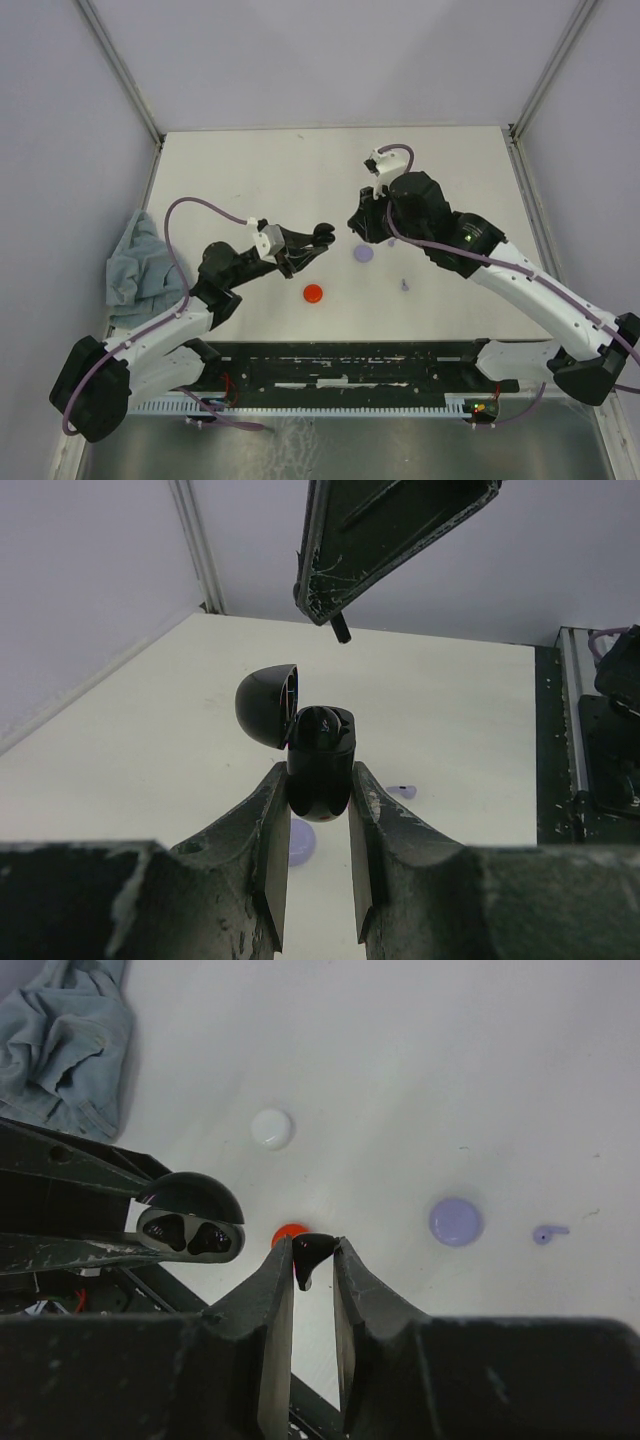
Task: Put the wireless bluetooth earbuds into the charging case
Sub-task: Place the earbud in the charging case.
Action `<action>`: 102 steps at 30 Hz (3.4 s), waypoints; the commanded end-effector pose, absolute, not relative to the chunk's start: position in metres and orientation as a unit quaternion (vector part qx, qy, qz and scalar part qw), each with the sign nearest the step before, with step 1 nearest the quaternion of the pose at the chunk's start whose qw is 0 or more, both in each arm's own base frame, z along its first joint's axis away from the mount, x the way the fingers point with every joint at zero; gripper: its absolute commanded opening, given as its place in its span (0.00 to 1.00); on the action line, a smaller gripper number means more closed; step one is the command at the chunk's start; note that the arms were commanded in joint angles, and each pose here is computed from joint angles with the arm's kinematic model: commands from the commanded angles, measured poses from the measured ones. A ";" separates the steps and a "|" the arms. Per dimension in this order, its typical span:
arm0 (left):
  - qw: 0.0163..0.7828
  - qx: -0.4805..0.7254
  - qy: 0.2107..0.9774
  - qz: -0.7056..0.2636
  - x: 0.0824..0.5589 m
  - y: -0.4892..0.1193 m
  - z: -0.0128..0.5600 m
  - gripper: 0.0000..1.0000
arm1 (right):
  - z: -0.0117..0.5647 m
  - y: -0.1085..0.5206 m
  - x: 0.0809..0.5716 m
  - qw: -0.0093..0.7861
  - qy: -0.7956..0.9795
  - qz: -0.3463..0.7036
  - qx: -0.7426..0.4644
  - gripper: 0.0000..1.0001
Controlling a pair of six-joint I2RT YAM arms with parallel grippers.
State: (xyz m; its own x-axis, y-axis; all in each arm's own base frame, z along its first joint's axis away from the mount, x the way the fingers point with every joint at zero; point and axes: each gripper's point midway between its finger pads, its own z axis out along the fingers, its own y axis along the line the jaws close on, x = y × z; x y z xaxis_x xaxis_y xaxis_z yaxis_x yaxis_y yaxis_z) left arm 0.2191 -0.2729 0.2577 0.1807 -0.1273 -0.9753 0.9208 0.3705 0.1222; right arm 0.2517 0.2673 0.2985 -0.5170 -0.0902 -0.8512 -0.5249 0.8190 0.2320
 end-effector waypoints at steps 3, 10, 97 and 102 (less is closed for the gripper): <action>0.709 0.365 0.458 -0.393 0.224 -0.270 0.300 0.03 | 0.329 0.295 0.240 0.488 0.786 0.344 -0.159 0.23; 0.708 0.358 0.461 -0.398 0.224 -0.271 0.300 0.03 | 0.338 0.301 0.233 0.512 0.755 0.387 -0.135 0.22; 0.607 0.296 0.525 -0.517 0.224 -0.276 0.281 0.03 | 0.382 0.301 0.196 0.507 0.707 0.372 -0.325 0.70; 0.590 0.322 0.513 -0.534 0.214 -0.277 0.284 0.03 | 0.375 0.301 0.207 0.467 0.710 0.418 -0.320 0.75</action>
State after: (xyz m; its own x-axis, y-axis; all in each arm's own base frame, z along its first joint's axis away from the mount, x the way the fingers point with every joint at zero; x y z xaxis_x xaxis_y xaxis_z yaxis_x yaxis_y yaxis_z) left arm 0.2310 -0.2733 0.2690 -0.0935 -0.2877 -0.9531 0.9259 0.3267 -0.1894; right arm 0.2096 0.2973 0.3728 -0.3193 -0.0552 -0.9460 -0.8068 0.5395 0.2409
